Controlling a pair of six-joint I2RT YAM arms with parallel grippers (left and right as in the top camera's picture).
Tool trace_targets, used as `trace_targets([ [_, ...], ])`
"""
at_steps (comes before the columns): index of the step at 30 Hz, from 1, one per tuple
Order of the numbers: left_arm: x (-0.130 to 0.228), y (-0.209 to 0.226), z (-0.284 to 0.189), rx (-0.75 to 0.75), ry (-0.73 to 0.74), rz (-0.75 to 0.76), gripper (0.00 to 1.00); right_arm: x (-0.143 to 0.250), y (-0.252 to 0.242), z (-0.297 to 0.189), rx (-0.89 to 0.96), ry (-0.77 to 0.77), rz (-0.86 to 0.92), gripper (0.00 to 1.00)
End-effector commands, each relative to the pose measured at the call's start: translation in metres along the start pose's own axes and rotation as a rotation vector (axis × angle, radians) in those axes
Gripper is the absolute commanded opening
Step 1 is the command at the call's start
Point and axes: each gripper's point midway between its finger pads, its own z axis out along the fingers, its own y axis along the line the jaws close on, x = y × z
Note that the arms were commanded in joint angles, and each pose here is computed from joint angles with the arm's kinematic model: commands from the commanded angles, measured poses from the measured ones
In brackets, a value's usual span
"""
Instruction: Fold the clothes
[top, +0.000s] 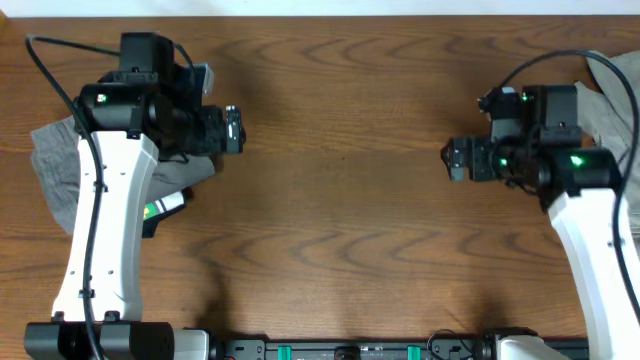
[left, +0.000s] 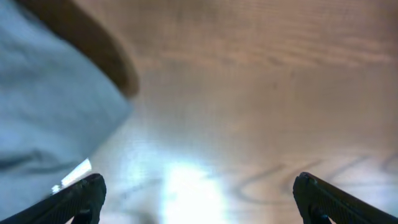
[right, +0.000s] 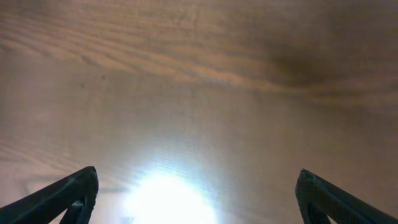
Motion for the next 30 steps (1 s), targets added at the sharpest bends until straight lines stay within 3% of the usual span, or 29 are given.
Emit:
trace_targets([
  [1, 0.014, -0.001, 0.003, -0.013, 0.032, 0.000, 0.98, -0.001, -0.009, -0.040, 0.087, -0.101, 0.043, 0.99],
  [8, 0.047, -0.006, -0.010, -0.029, -0.127, 0.062, 0.98, 0.032, 0.000, -0.084, 0.086, -0.284, 0.015, 0.99],
  [15, 0.101, 0.013, -0.032, -0.094, -0.353, 0.032, 0.98, 0.080, 0.001, -0.084, 0.082, -0.357, 0.008, 0.99],
  [20, 0.126, 0.015, -0.041, -0.084, -0.453, 0.046, 0.98, 0.106, -0.002, -0.071, 0.085, -0.302, 0.016, 0.99],
  [30, 0.140, 0.015, -0.049, -0.081, -0.472, 0.048, 0.98, 0.148, -0.004, -0.058, 0.089, -0.129, 0.043, 0.99],
])
